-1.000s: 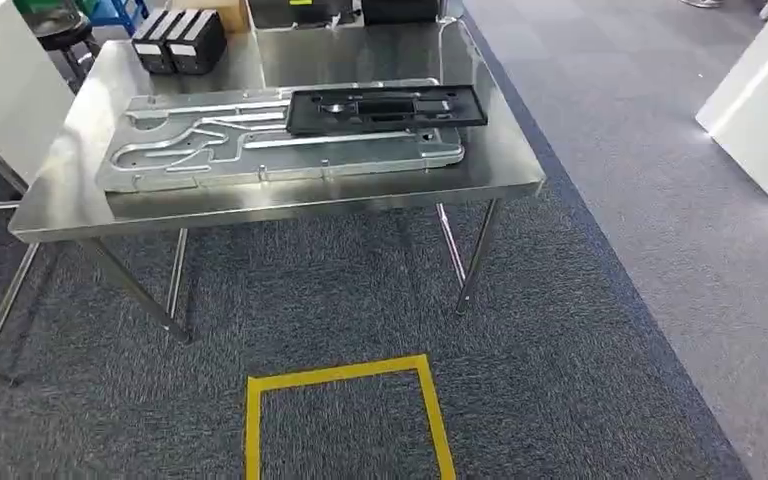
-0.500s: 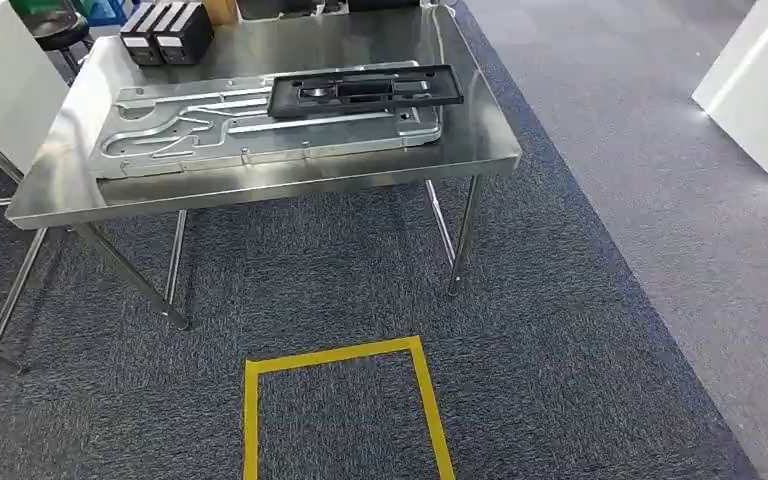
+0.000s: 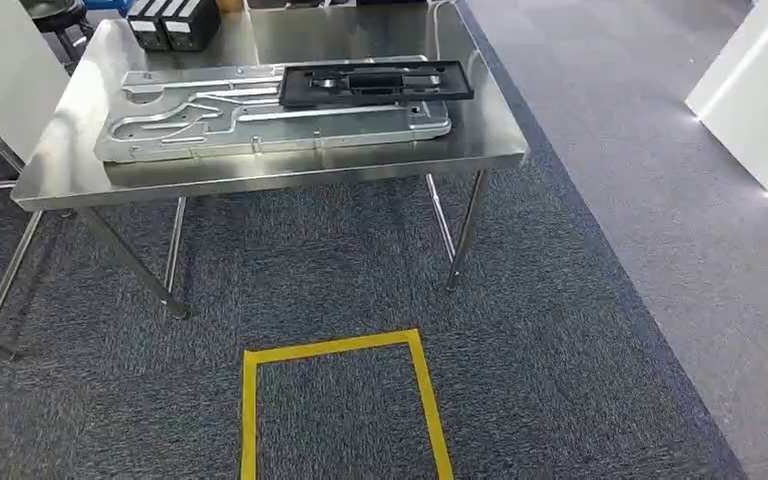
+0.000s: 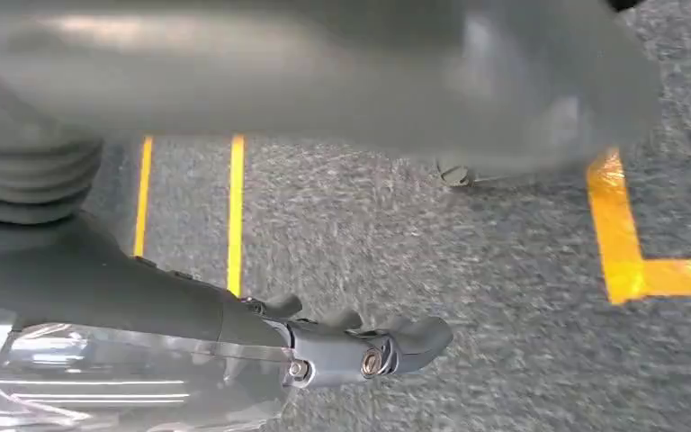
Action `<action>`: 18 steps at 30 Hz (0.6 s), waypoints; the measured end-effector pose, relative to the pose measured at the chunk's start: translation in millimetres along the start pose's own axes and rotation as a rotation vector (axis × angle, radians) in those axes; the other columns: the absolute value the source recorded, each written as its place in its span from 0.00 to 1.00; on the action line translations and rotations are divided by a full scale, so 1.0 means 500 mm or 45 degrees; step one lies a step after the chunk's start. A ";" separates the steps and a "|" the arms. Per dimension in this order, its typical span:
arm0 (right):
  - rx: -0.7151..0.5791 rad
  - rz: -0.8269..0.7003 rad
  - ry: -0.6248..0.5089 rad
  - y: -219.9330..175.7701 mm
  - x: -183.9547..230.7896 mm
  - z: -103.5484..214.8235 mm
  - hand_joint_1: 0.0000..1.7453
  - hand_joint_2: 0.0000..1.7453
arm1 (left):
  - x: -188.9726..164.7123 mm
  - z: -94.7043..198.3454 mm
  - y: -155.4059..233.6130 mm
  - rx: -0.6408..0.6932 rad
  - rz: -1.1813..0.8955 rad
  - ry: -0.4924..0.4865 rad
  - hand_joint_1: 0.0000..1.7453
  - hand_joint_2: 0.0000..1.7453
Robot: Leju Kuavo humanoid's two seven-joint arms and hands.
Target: Take the parts from the cabinet and place them on the table.
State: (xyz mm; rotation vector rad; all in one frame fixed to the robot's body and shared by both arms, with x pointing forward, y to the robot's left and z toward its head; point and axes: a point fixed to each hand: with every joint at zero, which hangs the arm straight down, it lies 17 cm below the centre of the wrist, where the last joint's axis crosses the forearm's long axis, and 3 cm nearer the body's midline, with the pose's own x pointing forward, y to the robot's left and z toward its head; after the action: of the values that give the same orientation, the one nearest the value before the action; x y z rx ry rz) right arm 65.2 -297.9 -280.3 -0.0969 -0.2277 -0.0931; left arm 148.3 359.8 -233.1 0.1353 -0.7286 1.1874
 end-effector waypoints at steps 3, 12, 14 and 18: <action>0.003 -0.001 0.060 0.001 -0.017 0.001 0.00 1.00 | -0.009 0.000 0.003 0.012 -0.006 0.031 0.00 0.00; 0.020 -0.052 0.072 0.012 -0.015 0.002 0.00 0.00 | -0.010 -0.004 0.002 0.011 -0.005 0.053 0.00 1.00; 0.019 -0.056 0.072 0.012 -0.015 0.001 0.00 0.00 | -0.010 -0.003 0.002 0.010 -0.004 0.053 0.00 1.00; 0.018 -0.056 0.072 0.011 -0.015 0.001 0.00 0.00 | -0.010 -0.003 0.001 0.009 -0.004 0.053 0.00 1.00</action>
State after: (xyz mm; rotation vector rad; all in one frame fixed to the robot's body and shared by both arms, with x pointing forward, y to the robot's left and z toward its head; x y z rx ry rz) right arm 58.5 -291.6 -281.8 -0.0753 -0.1739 -0.1382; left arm 147.7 356.8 -237.5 0.1174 -0.6876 1.1867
